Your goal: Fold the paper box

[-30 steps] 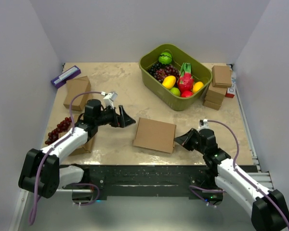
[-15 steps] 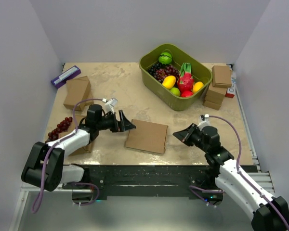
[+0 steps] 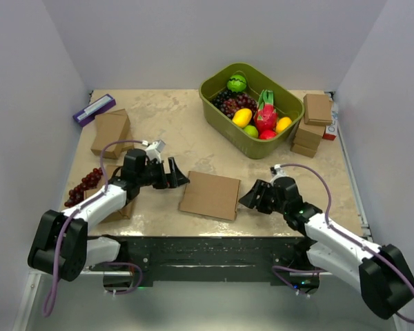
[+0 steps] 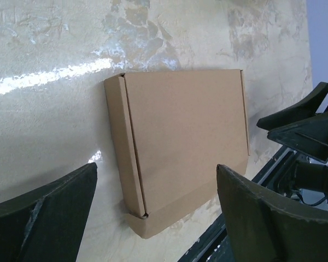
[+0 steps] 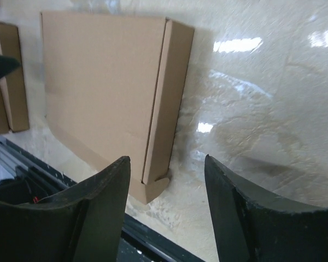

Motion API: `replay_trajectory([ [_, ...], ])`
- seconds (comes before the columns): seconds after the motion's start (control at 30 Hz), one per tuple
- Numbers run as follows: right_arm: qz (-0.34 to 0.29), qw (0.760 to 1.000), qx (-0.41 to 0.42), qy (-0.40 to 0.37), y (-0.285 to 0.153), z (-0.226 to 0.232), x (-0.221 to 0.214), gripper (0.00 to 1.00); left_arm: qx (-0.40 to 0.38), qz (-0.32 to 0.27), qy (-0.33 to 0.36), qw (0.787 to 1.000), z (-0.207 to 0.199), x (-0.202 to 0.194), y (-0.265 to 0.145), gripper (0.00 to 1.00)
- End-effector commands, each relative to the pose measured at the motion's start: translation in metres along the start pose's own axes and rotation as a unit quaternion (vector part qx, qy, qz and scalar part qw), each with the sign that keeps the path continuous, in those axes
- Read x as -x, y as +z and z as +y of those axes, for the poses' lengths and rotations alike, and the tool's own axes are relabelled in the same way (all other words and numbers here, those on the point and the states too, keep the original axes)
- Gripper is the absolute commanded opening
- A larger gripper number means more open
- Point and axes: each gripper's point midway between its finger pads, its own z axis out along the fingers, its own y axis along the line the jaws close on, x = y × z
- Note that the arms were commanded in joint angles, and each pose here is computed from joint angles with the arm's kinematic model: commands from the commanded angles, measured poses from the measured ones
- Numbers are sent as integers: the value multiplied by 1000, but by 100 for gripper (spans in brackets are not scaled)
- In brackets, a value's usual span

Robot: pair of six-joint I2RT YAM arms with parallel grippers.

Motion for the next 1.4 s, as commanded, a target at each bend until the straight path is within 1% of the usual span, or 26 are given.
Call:
replay_trajectory([
  [0.0,-16,999,23,-24,11,23,9,61,-20,7,43,999,-13,18,-2,94],
  [0.03,-18,999,28,-24,13,25,10,59,-24,8,50,998,-14,19,-2,94],
  [0.07,-9,1000,24,-18,17,21,5,59,-17,26,49,998,-10,11,-2,94],
  [0.1,-13,999,34,-17,19,25,7,59,-17,27,51,998,-9,10,-2,94],
  [0.33,8,999,48,-3,35,29,0,52,-16,26,60,998,-9,10,-3,94],
  [0.47,22,999,38,7,39,23,-7,43,-16,24,65,997,-9,11,-5,94],
  [0.57,31,999,16,24,40,10,-14,41,-19,24,67,997,-11,12,-6,94],
  [0.63,36,999,5,33,40,2,-21,38,-27,25,69,997,-14,11,-7,94],
  [0.67,37,998,1,40,40,-1,-22,35,-28,22,68,997,-15,10,-8,94],
  [0.7,35,998,-1,44,40,-3,-23,30,-27,18,66,997,-15,11,-9,94],
  [0.77,34,998,-8,54,38,-10,-26,27,-27,10,66,997,-17,12,-12,94],
  [0.8,36,998,-9,55,38,-12,-29,23,-26,6,61,998,-17,13,-12,94],
  [0.9,38,997,-18,57,37,-16,-31,17,-15,-2,52,999,-13,11,-13,95],
  [0.93,37,997,-22,56,36,-18,-31,13,-11,-3,47,999,-10,10,-13,94],
  [1.0,32,997,-29,57,34,-21,-30,10,-1,-2,28,1000,-6,4,-13,95],
  [1.03,32,997,-32,55,33,-23,-31,8,-7,-18,30,999,-6,6,-11,95],
  [1.13,26,998,-36,55,31,-26,-30,5,-13,-26,4,1000,-2,-3,-9,95],
  [1.2,25,998,-38,53,29,-27,-30,4,-21,-24,-9,999,-2,-9,-8,95],
  [1.37,17,998,-46,51,26,-33,-29,2,-23,-25,-22,999,4,-18,-1,95],
])
